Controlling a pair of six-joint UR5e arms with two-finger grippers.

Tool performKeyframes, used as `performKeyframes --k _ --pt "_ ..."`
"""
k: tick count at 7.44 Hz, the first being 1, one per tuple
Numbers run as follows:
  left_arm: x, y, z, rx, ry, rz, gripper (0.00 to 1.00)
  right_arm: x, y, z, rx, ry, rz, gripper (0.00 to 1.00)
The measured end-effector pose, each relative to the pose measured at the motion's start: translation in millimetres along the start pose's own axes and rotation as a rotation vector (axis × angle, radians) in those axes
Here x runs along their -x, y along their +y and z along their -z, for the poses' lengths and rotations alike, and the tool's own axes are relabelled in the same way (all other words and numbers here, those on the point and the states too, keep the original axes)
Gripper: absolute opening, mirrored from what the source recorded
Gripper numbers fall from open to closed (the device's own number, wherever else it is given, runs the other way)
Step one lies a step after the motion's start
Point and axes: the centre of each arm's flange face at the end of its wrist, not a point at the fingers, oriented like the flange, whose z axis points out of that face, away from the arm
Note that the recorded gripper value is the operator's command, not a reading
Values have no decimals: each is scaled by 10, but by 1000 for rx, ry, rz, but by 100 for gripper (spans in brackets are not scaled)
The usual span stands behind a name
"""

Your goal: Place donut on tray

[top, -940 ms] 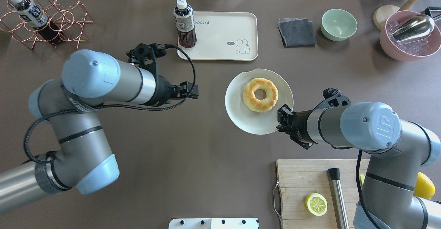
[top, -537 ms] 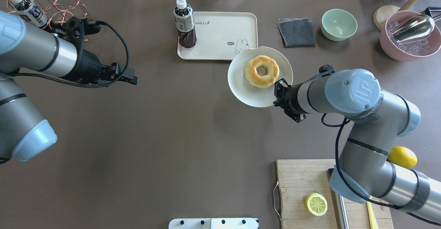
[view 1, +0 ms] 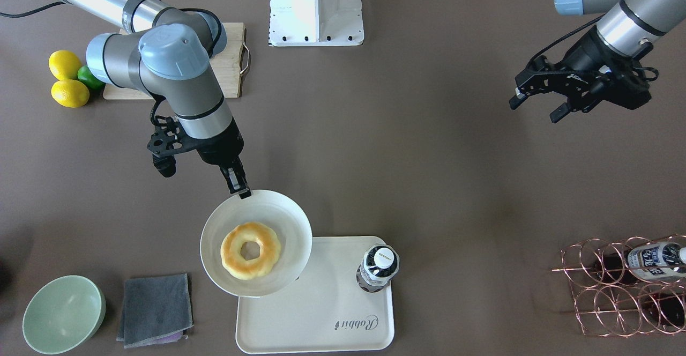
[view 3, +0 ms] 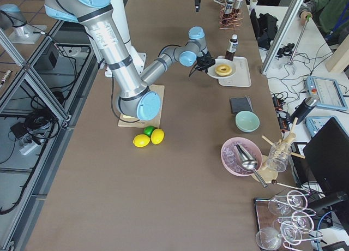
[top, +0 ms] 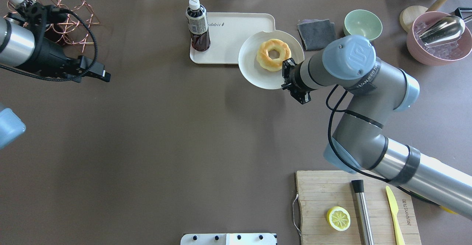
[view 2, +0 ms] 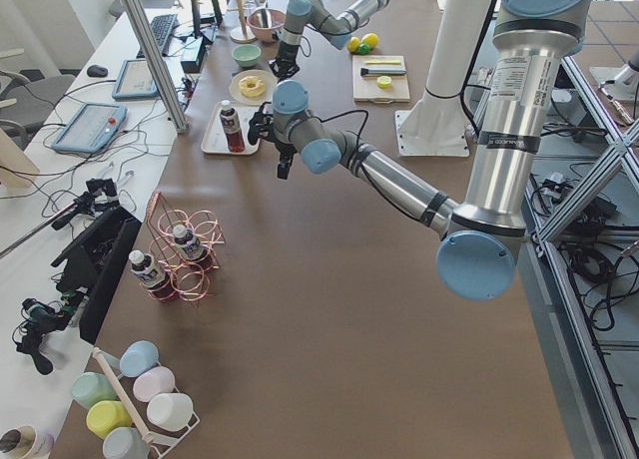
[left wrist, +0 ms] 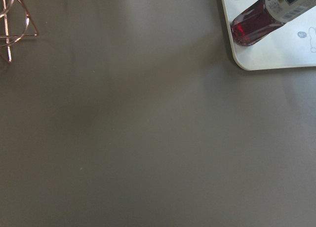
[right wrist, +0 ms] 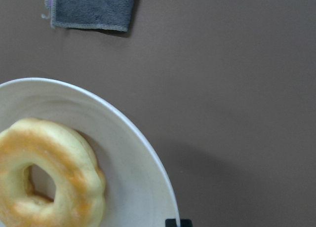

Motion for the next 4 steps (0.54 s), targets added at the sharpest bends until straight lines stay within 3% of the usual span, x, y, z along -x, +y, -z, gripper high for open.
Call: performKeyframes --k 2,4 --pt "475 -11 240 4 1 -33 99 615 128 -266 -28 2 -68 0" --pt "637 -7 340 2 5 -45 99 883 239 -544 -13 -17 -112 0"
